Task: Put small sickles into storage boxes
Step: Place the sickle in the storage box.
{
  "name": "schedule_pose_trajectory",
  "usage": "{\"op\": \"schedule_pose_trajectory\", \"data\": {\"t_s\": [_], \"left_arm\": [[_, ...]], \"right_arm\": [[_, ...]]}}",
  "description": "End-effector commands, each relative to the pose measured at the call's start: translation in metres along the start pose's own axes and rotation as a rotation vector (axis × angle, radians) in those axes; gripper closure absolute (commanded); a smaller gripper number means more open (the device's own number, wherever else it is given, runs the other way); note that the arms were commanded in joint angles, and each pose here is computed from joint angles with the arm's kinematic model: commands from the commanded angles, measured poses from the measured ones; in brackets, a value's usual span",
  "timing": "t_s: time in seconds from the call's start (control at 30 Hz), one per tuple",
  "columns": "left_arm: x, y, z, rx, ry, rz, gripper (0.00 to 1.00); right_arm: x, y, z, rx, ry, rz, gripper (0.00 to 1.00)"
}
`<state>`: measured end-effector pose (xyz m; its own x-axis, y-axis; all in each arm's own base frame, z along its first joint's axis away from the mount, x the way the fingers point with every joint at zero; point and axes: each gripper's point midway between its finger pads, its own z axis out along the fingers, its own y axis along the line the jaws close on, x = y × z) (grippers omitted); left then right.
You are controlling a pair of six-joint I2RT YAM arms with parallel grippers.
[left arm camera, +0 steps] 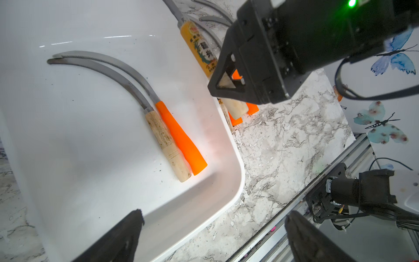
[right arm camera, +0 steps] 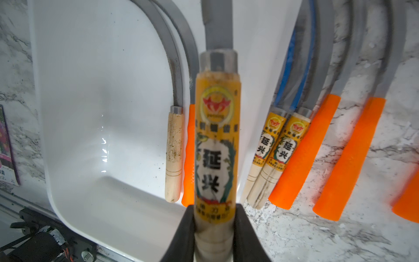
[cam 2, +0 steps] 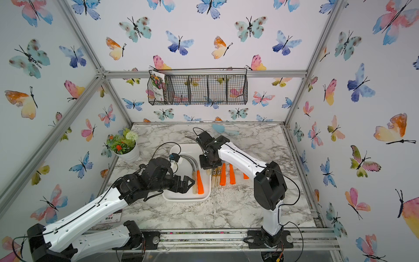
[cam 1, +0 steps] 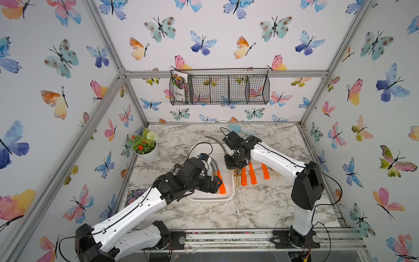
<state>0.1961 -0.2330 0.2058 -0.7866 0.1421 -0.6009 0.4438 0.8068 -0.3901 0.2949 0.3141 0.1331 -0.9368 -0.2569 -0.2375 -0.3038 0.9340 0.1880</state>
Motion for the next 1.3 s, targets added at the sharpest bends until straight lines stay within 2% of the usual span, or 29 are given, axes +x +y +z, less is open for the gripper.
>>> {"op": "schedule_pose_trajectory", "data": {"t_s": [0.0,0.37,0.67,0.8,0.9,1.1,1.27], "left_arm": [[0.007,0.012,-0.011,-0.042,-0.013,-0.031,0.02],[0.009,0.023,-0.033,-0.067,-0.082,-0.064,0.02],[0.011,0.025,-0.033,-0.079,-0.079,-0.072,0.02],[0.008,0.024,-0.033,-0.080,-0.082,-0.068,0.02],[0.006,0.025,-0.032,-0.084,-0.083,-0.067,0.02],[0.004,0.023,-0.033,-0.082,-0.085,-0.068,0.02],[0.000,0.020,-0.036,-0.080,-0.091,-0.065,0.02]], "right_arm": [[0.004,0.012,0.006,-0.003,0.016,-0.001,0.99],[0.030,0.019,0.047,-0.003,0.096,-0.025,0.99],[0.043,0.013,0.070,0.013,0.142,-0.041,0.99],[0.048,0.011,0.078,0.013,0.161,-0.043,0.95],[0.051,0.012,0.084,0.008,0.174,-0.050,0.91],[0.056,0.010,0.091,0.008,0.196,-0.059,0.70],[0.053,0.012,0.087,0.004,0.187,-0.064,0.58]]}}
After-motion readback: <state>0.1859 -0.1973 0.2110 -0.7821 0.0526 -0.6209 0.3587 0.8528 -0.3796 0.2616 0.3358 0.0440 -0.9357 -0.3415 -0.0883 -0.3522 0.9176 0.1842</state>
